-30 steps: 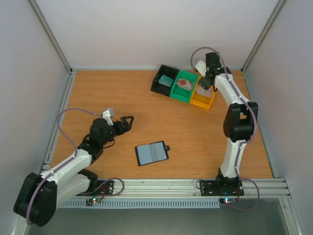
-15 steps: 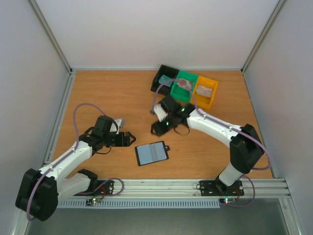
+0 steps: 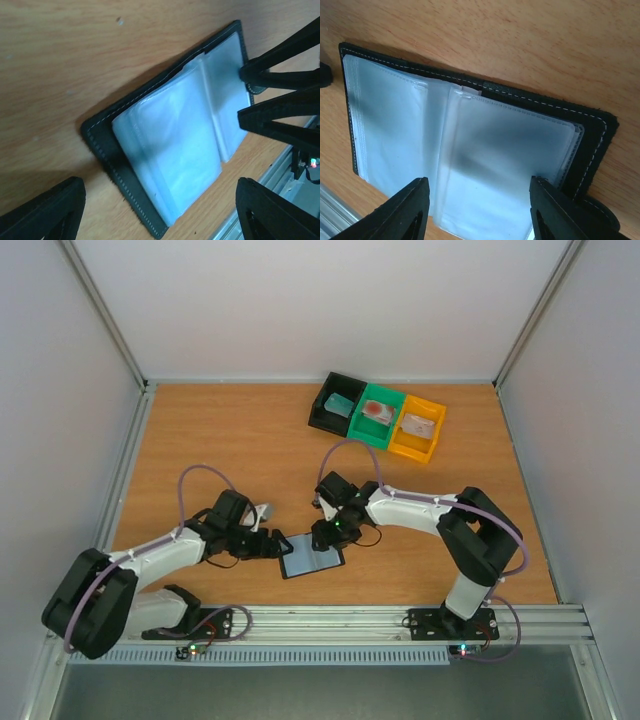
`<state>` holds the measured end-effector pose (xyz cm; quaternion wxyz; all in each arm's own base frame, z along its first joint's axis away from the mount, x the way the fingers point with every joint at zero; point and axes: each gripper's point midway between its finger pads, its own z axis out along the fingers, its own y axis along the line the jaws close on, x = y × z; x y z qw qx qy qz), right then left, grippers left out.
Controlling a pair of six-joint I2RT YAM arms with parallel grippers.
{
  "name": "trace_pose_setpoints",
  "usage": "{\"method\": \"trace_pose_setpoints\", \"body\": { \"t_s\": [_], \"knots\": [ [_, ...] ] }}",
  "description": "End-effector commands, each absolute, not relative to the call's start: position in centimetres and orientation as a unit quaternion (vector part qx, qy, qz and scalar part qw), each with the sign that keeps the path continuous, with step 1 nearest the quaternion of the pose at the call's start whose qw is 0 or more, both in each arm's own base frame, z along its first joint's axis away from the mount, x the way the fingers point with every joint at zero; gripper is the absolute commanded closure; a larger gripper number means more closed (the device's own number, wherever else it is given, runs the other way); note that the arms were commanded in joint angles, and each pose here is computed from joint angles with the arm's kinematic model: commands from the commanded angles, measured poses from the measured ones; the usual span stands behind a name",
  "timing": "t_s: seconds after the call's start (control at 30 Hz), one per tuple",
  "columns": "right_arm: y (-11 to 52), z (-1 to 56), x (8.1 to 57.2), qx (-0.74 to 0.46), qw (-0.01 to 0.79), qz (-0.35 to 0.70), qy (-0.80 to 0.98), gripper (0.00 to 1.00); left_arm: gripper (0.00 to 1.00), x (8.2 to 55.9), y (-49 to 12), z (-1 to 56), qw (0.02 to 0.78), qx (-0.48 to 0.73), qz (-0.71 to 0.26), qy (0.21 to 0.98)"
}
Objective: Take the credit cards out of the card holder
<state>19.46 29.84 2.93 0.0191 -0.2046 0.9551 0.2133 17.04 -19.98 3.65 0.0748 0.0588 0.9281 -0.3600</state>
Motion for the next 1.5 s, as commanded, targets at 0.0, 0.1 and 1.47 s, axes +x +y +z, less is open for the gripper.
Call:
{"method": "trace_pose_setpoints", "body": {
  "t_s": [0.0,0.1,1.47],
  "knots": [
    [29.1,0.0,18.5,-0.186,-0.013,0.190,0.964,0.43,0.17,16.1,-19.4,0.7,0.056,0.047,-0.340,0.938],
    [31.1,0.6,17.7,-0.193,-0.040,0.243,0.950,0.41,0.28,16.0,-20.4,1.0,0.055,0.065,-0.357,0.930],
    [27.4,6.9,14.9,-0.220,0.042,0.129,0.966,0.47,1.00,17.4,-21.1,1.8,0.114,0.097,-0.361,0.920]
  ]
}}
